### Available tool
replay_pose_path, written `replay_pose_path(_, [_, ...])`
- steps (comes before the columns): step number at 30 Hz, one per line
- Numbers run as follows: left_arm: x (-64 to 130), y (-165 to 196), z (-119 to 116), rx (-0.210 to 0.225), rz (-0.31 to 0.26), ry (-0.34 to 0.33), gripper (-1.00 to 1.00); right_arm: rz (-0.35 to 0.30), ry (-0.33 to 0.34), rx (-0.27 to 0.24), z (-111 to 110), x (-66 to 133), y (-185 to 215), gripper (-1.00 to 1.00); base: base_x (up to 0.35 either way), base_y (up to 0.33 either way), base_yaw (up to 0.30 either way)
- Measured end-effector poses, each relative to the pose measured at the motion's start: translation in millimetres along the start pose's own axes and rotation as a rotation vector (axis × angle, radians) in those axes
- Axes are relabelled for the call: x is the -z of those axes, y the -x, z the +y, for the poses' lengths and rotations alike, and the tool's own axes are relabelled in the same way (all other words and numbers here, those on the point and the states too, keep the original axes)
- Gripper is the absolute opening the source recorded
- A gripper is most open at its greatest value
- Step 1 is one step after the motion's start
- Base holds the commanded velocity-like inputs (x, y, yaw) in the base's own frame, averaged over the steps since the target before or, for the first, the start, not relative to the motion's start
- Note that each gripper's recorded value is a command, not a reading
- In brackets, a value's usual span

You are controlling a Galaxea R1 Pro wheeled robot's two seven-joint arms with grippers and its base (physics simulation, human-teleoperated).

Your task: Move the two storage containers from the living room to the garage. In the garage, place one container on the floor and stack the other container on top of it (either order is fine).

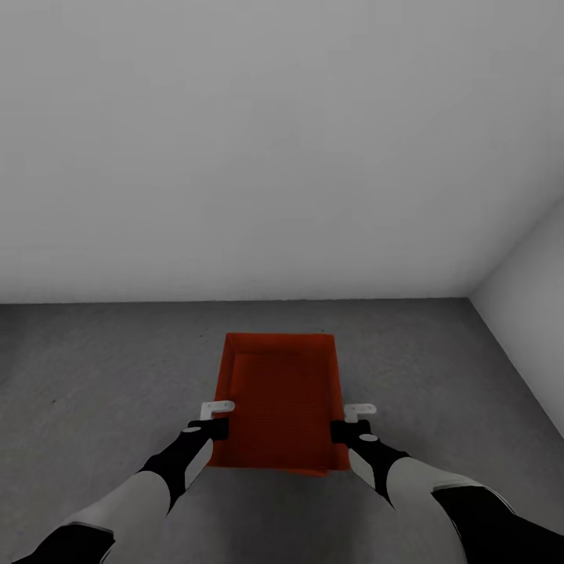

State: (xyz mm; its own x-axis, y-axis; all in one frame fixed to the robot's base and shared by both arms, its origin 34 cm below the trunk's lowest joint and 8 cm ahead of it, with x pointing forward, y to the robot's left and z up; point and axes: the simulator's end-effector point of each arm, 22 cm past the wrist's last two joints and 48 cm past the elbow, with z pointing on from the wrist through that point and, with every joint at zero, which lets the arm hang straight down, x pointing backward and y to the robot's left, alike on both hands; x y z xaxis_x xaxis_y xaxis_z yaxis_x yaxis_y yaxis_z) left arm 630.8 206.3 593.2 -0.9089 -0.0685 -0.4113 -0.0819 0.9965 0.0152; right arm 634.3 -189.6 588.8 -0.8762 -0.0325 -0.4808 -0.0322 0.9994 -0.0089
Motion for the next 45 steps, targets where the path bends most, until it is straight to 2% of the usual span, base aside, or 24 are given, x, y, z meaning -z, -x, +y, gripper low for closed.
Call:
replay_pose_path(14, [0.1, 2.6, -0.1, 0.001, -0.006, 0.000, -1.00, -0.007, 0.000, 0.000, 0.0, -0.3, 3.2, -1.00, 0.183, 0.000, 0.000])
replay_pose_path(18, [0.3, 6.8, -0.3, 0.004, -0.017, -0.001, -1.00, -0.018, 0.001, 0.003, -0.1, -0.8, 8.6, -1.00, 0.030, 0.000, 0.000])
replay_pose_path(33, [-0.3, 0.8, 0.0, 0.002, -0.003, 0.000, -1.00, -0.003, -0.001, 0.001, 0.0, -0.4, 1.7, -1.00, 0.002, 0.000, -0.002])
replay_pose_path(45, [-0.3, 1.1, -0.1, 0.002, -0.004, 0.000, -1.00, -0.005, -0.001, 0.002, -0.1, -0.4, 2.1, -1.00, 0.000, 0.000, -0.172])
